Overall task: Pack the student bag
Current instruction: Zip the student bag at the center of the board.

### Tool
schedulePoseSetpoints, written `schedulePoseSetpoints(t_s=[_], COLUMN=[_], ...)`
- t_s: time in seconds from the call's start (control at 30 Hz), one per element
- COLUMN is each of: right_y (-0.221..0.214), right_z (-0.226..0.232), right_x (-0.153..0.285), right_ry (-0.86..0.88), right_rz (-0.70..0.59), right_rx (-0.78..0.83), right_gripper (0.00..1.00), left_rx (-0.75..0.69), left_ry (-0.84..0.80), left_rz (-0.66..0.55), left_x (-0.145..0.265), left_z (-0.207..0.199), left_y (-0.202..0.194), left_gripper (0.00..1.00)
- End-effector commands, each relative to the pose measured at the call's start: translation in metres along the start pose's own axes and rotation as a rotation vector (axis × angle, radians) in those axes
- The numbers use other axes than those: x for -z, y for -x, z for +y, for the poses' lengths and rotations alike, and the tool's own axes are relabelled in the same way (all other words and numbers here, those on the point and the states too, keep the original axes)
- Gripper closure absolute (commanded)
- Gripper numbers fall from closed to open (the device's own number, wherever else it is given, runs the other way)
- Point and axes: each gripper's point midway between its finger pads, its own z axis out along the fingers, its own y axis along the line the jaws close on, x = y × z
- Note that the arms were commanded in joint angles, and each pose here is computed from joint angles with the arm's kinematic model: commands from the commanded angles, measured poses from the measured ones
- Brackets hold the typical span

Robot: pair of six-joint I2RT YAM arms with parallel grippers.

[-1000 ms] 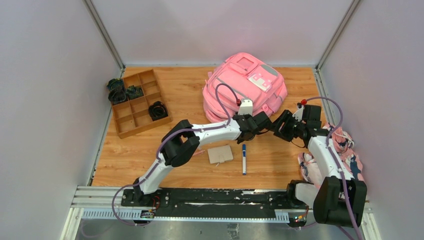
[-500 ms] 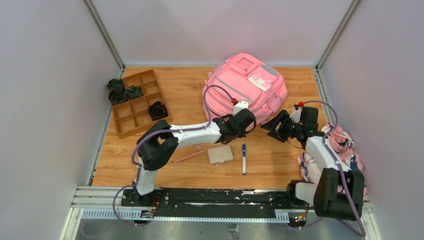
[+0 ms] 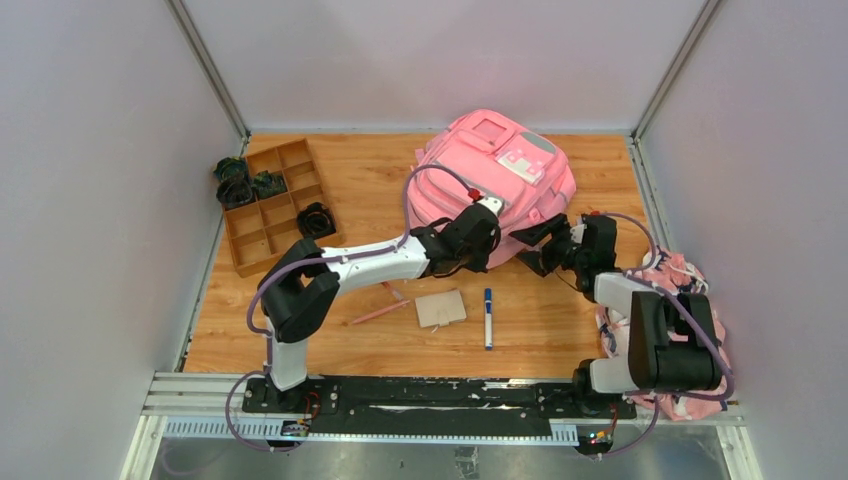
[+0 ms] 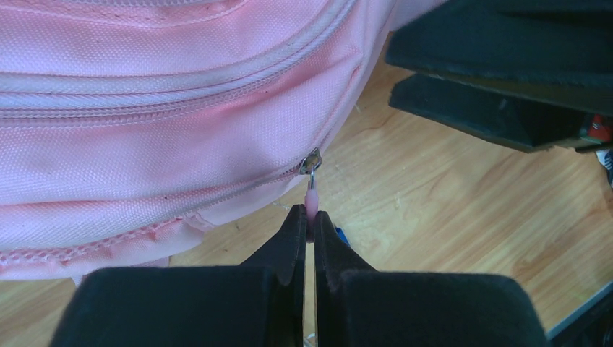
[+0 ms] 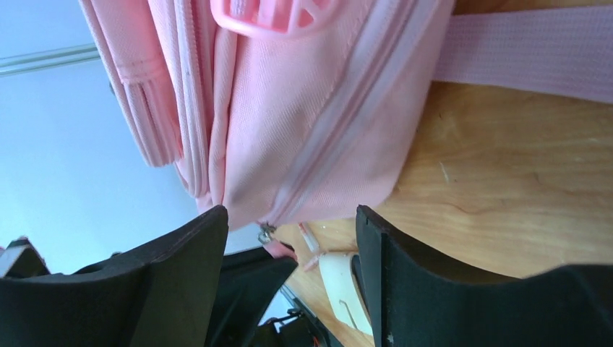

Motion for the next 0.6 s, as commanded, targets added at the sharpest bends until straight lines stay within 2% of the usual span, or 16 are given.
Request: schedulePoseSetpoints(t_s=[0.0,0.17,0.23,0.27,0.37,0.43,0.47,0.57], right_y=[0.001,-0.014,-0.014,-0.014,-0.012,-0.011,-0.010,-0.002], right_z=[0.033,0.041,0.041,0.039,0.036,0.031,0.027,0.018], right_x=[-0.019,-0.038,-0.041,-0.042,-0.042,-0.041,-0.041,-0.036], right_ry=[0.078,0.088,0.089,0.084,0.070,0.039,0.016,-0.052], right_rz=[0.001,0.044,0.038,0.035,0.023,0.021,0.022,0.034], right_rx=[0.024,0.030,0.026,0.023,0.028,0.038,0.044,0.094], right_gripper=[0.30,0.29,0.32,0.37,0.69,0.94,1.00,1.00], left_rx=[-0.030,-0.042,-0.050,-0.056,-0.068,-0.068,-0.065,-0.047], left_ry=[-0.100,-0.146,-0.161,-0.167,-0.172,-0.163,-0.159,-0.136], left_rz=[-0.035,-0.062,-0.074,-0.079,-0.080,-0.078,-0.075,-0.062], left_x=[0.012,0.020,0.024,0.027,0.031,0.033,0.034,0.037], left_z=[-0.019,-0.026,-0.028,-0.029,-0.028,-0.024,-0.020,-0.003], left_y=[0.011,0.017,0.021,0.022,0.023,0.022,0.021,0.017], left_gripper=[1.00,1.00,1.00,1.00,1.00,1.00,1.00,1.00])
